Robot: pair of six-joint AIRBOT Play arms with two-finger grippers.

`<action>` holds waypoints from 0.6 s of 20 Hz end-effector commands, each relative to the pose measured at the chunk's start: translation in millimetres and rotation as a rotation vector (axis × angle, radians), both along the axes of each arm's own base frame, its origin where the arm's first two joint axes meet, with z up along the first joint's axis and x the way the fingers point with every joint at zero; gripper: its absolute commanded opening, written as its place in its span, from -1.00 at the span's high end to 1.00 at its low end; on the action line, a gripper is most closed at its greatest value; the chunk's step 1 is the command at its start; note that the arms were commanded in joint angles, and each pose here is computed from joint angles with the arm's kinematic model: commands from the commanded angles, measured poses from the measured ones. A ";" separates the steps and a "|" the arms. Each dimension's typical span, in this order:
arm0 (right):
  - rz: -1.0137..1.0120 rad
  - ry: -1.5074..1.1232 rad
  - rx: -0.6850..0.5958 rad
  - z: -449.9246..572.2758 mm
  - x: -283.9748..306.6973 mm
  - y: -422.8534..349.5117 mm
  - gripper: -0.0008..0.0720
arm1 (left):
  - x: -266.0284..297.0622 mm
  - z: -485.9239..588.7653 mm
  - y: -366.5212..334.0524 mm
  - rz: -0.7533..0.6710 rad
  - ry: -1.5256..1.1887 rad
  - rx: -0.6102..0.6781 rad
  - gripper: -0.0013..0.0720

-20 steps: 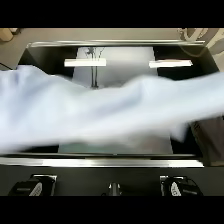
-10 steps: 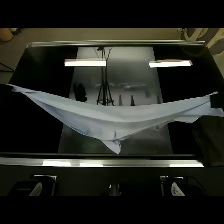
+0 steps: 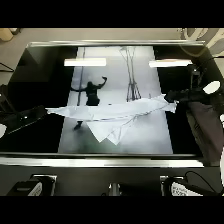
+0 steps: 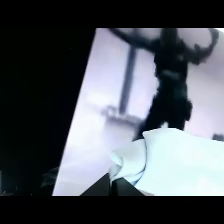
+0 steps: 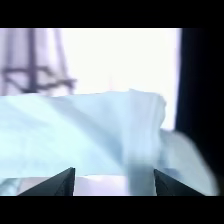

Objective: Fold the shirts.

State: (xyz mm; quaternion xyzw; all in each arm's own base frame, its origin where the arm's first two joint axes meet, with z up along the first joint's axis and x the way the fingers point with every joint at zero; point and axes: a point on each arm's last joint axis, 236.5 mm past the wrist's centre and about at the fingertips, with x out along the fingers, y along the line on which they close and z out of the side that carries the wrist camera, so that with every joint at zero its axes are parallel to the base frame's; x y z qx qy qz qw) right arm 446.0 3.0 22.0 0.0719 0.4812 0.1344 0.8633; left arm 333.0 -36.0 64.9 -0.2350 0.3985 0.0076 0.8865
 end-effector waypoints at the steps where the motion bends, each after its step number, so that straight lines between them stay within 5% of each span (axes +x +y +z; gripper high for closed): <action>1: 0.210 0.020 0.087 13.6 -19.4 38.4 -0.62 | 3.5 -3.0 -0.5 0.008 -0.008 -0.011 0.90; 6: 0.396 0.292 0.151 -51.1 -118.5 125.4 -0.69 | 3.5 -1.6 -1.1 0.007 -0.009 -0.013 0.90; 12: 0.218 0.302 0.297 -116.5 -106.9 195.2 -0.51 | 2.3 30.5 -7.5 0.003 -0.083 -0.047 0.90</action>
